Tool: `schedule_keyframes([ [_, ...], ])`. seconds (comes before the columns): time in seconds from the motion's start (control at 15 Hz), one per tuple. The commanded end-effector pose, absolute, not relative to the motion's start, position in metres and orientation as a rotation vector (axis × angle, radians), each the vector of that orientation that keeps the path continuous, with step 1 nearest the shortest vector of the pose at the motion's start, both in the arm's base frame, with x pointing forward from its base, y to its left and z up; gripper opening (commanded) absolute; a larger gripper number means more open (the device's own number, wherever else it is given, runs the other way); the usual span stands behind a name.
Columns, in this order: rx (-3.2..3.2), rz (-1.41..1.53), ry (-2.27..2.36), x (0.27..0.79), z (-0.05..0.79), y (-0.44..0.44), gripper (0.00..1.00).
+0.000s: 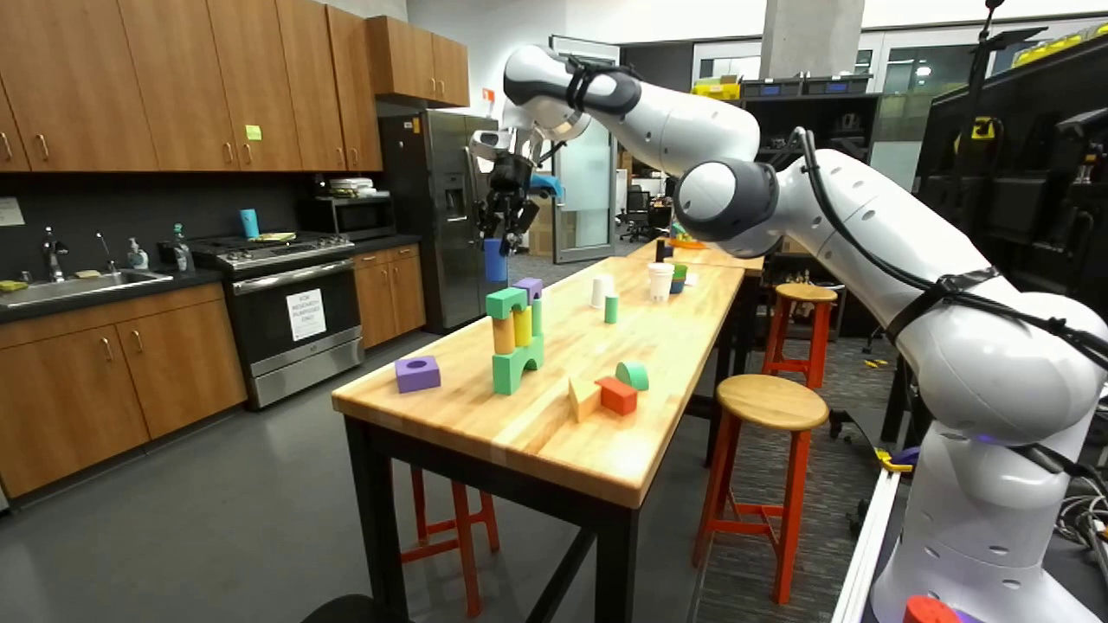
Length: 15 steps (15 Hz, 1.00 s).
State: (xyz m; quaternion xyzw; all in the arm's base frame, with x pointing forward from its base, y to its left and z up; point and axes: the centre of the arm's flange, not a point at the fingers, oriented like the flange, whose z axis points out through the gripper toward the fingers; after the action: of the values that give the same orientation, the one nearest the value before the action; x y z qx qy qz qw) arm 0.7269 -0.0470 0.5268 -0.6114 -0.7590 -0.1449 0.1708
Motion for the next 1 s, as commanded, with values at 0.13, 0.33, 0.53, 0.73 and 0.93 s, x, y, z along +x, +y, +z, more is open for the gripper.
schedule_keyframes([
  [0.13, -1.758, -0.360, -2.198, 0.709, 0.540, -0.047, 0.16],
  [0.33, -1.754, -0.349, -2.196, 0.702, 0.546, -0.049, 0.16],
  [0.53, -1.754, -0.342, -2.188, 0.696, 0.552, -0.051, 0.16],
  [0.73, -1.756, -0.339, -2.181, 0.693, 0.555, -0.051, 0.16],
  [0.93, -1.742, -0.338, -2.169, 0.691, 0.556, -0.048, 0.16],
])
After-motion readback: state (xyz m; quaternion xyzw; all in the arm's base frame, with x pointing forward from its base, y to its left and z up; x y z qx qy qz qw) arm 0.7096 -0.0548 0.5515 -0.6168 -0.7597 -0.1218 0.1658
